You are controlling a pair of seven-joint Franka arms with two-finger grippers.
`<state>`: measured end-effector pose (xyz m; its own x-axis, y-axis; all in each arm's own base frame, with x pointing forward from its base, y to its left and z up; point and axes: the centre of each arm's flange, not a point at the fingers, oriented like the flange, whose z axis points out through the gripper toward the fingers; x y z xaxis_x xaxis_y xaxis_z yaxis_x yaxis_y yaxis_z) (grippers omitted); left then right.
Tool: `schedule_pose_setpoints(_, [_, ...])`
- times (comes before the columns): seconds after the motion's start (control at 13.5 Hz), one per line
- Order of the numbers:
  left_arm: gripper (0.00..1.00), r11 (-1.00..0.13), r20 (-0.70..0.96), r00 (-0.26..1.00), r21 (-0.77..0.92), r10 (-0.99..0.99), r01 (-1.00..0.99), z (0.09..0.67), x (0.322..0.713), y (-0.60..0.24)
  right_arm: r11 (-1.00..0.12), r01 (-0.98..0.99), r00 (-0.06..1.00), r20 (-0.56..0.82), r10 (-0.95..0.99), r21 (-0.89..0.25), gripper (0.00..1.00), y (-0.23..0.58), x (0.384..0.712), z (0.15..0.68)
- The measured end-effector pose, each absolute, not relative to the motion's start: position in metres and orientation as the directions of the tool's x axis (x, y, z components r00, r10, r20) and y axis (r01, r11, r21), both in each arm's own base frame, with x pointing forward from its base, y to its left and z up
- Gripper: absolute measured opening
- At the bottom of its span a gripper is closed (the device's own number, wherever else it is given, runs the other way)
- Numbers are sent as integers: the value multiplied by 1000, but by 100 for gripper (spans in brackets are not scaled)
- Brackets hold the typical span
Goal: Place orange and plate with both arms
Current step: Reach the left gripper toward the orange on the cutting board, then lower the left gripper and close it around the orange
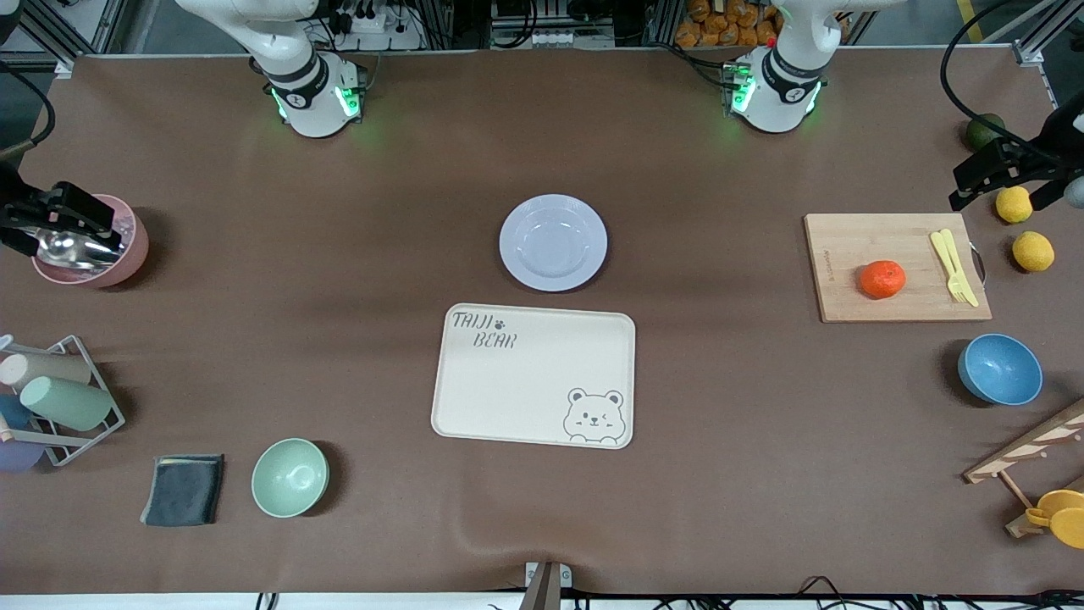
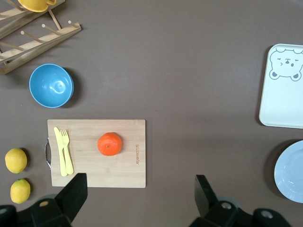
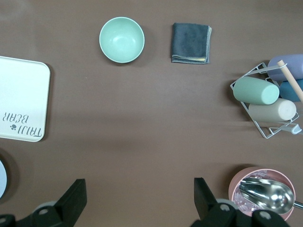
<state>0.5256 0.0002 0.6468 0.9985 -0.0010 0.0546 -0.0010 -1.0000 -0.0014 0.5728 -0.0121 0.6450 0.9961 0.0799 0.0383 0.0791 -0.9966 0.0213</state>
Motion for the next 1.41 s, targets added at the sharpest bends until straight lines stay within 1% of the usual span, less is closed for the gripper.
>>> schedule_pose_setpoints(0.22, [100, -1000, 45, 999, -3, -1, -1, 646, 525, 1, -996, 83, 996, 34, 83, 20, 100, -12, 574, 642])
schedule_pose_setpoints(0.37, [100, -999, 28, 1000, -42, 3, 5, 642, 525, 7, -996, 82, 996, 30, 83, 20, 100, -12, 575, 640])
schedule_pose_setpoints(0.45, [100, -997, -5, 1000, -77, 18, 17, 631, 526, 18, -996, 82, 996, 28, 83, 20, 100, -12, 576, 638])
schedule_pose_setpoints(0.67, [100, -991, -90, 991, -100, 99, 90, 558, 534, 74, -996, 90, 996, 14, 90, 8, 100, -8, 578, 632])
schedule_pose_setpoints(0.74, [100, -990, -99, 989, -99, 114, 104, 530, 535, 87, -996, 92, 996, 1, 92, -20, 100, -3, 580, 624])
schedule_pose_setpoints(0.82, [100, -988, -98, 987, -99, 127, 117, 500, 535, 98, -992, 89, 996, -14, 90, -87, 100, 2, 582, 613])
schedule_pose_setpoints(0.89, [100, -986, -86, 986, -98, 142, 134, 469, 532, 110, -986, 80, 996, -32, 86, -149, 100, 5, 584, 602])
schedule_pose_setpoints(1.11, [100, -983, -71, 983, -86, 169, 162, 377, 505, 130, -979, 68, 994, -74, 83, -191, 100, 8, 587, 577])
schedule_pose_setpoints(1.26, [100, -983, -106, 979, -79, 175, 167, 341, 490, 132, -978, 73, 992, -87, 91, -197, 100, 15, 588, 564])
schedule_pose_setpoints(1.41, [100, -984, -129, 976, -74, 173, 164, 319, 488, 132, -976, 69, 992, -94, 90, -208, 100, 21, 588, 552])
